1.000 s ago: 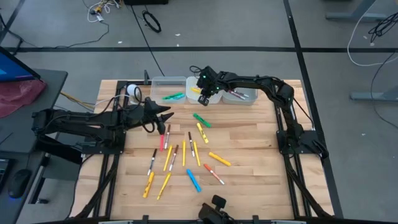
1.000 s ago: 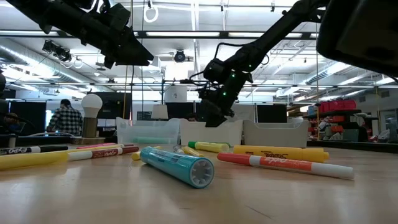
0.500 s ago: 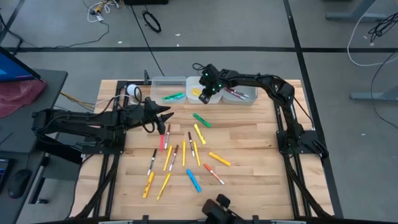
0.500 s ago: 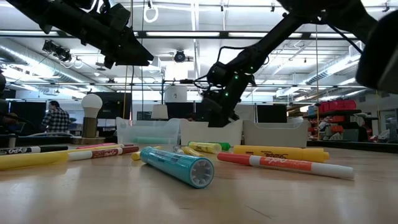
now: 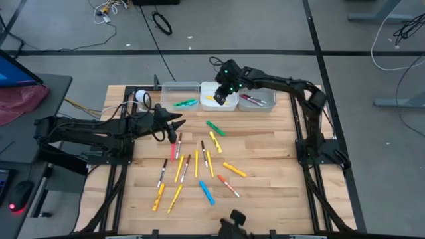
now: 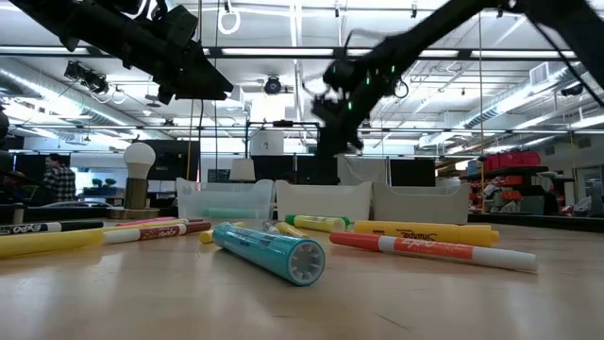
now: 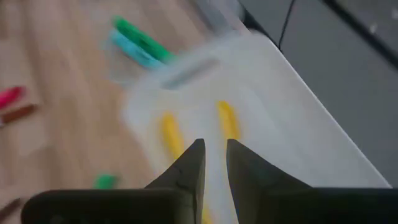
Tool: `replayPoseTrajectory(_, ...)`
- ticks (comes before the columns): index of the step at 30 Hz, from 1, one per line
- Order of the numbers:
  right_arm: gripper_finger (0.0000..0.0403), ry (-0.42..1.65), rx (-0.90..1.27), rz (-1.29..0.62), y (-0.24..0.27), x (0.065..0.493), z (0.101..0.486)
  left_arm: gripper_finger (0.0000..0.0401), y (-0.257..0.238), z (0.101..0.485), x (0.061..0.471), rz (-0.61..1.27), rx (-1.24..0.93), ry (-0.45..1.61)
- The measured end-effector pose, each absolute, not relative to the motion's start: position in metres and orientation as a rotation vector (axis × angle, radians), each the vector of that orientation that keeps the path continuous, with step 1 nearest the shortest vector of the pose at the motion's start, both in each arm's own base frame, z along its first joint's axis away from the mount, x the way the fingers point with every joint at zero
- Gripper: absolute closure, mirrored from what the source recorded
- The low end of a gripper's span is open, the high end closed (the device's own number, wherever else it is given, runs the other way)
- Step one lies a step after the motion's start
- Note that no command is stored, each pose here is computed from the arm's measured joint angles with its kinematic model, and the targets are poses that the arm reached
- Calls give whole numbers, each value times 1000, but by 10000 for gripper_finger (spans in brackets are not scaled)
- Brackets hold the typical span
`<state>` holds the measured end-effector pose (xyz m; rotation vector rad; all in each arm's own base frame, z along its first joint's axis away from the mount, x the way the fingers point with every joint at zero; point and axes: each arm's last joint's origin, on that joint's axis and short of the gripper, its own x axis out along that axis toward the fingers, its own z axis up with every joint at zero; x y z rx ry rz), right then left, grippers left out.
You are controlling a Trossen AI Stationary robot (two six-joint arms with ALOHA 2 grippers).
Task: Pick & Place Markers
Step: Put the orange marker pen into the gray bin
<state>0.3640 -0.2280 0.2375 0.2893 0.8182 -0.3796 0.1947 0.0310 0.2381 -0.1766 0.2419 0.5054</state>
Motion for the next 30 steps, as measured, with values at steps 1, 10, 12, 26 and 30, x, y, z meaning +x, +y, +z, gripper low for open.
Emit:
replayPoseTrajectory(1, 335, 803, 251, -375, -217, 366, 249, 240, 31, 238, 195, 505, -176, 242)
replayPoseTrajectory(10, 335, 771, -31, -227, -96, 381, 305, 240, 29, 237, 195, 495, -176, 251)
replayPoseTrajectory(12, 334, 797, -66, -203, -69, 381, 305, 240, 28, 237, 195, 488, -174, 257)
replayPoseTrajectory(26, 334, 1119, 95, -149, 46, 341, 218, 240, 12, 236, 196, 409, -162, 273)
replayPoseTrajectory(30, 322, 1114, 202, -68, 67, 334, 197, 240, 10, 236, 196, 396, -160, 273)
